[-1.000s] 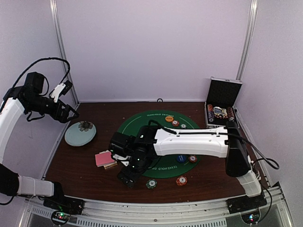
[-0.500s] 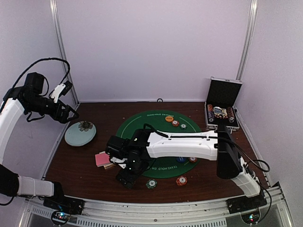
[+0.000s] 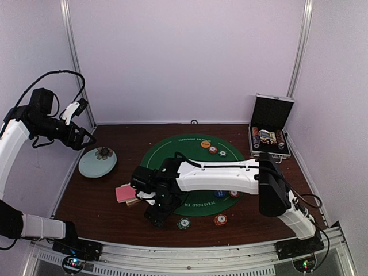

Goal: Distribute texas hold em gaming equipment

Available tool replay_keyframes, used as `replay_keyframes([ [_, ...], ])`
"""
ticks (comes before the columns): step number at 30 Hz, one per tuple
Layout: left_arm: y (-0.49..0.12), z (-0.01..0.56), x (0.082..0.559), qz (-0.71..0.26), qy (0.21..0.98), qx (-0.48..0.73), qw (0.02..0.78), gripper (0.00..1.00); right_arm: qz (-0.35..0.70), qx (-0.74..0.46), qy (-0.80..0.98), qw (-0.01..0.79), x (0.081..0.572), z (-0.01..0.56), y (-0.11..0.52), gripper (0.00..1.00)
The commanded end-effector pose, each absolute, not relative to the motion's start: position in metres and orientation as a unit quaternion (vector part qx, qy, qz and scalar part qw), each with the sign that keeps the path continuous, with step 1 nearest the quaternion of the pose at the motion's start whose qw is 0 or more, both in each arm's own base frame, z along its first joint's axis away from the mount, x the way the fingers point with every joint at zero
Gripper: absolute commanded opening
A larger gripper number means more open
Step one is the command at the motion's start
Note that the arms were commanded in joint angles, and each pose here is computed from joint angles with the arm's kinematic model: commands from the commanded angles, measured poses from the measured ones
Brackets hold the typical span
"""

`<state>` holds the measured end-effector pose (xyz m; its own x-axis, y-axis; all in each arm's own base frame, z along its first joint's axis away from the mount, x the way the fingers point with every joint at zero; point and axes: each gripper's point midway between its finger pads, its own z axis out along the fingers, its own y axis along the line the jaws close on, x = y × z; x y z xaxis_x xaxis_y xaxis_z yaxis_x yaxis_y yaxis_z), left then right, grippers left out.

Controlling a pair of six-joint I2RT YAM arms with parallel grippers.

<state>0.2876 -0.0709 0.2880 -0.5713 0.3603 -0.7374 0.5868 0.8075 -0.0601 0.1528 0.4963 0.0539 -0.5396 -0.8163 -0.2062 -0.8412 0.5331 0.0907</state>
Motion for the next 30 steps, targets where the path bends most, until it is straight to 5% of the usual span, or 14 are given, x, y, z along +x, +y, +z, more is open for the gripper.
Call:
replay_keyframes([
  [1,-0.0707,0.2937,0.2863,-0.15,0.869,0.276,0.383,0.98,0.099,-0.475,0.872,0.065,0.1529,0.0505,0.5021,0.76],
  [30,-0.0701,0.2915,0.2878,-0.149,0.871,0.275,0.379,0.97,0.104,-0.471,0.873,0.071,0.1552,0.0504,0.5076,0.48],
])
